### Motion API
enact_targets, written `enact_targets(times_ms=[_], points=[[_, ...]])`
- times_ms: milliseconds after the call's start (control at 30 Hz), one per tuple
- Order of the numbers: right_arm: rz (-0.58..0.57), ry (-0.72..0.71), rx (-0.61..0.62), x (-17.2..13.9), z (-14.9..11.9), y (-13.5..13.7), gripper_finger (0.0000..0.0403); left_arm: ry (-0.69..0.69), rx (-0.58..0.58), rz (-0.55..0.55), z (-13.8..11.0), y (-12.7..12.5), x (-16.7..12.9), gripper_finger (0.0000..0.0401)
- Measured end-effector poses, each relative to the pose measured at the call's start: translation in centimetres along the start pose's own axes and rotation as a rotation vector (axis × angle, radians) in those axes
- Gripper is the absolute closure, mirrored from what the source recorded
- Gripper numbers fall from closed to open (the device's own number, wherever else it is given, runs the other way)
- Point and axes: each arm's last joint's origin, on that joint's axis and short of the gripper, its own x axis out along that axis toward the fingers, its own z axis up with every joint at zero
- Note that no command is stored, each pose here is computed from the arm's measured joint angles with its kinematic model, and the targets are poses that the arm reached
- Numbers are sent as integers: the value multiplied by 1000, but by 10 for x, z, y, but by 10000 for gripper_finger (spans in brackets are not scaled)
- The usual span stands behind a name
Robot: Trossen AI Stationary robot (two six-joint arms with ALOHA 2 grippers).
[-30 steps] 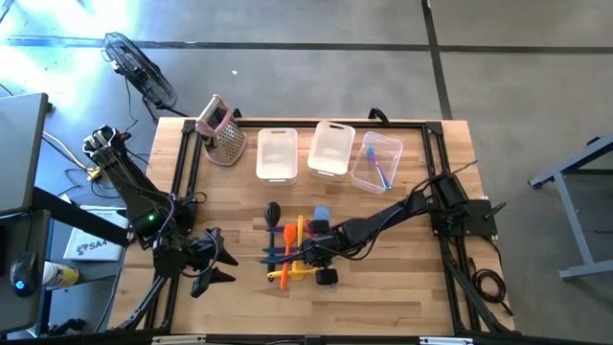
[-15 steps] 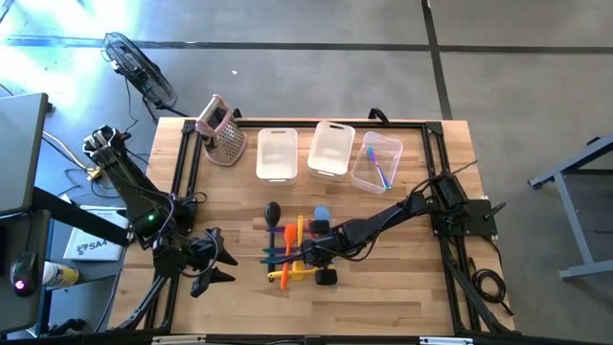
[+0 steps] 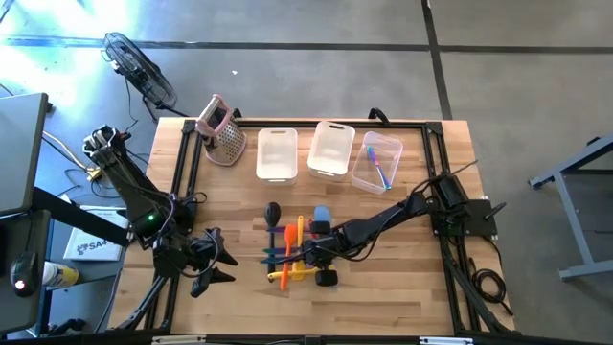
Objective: Pick & Place Kitchen Items
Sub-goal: Put the blue table knife into the transparent bin
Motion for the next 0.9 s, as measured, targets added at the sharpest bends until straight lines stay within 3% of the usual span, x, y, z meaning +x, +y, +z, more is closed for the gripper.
enact_targets(times_ms=[533,900], points=[[-16,-6,-3,-1,1,0,378,-4,-27,-2,0,0,0,185],[-69,-84,-14,-23,10,7,378,0,-24,4,0,0,0,185]])
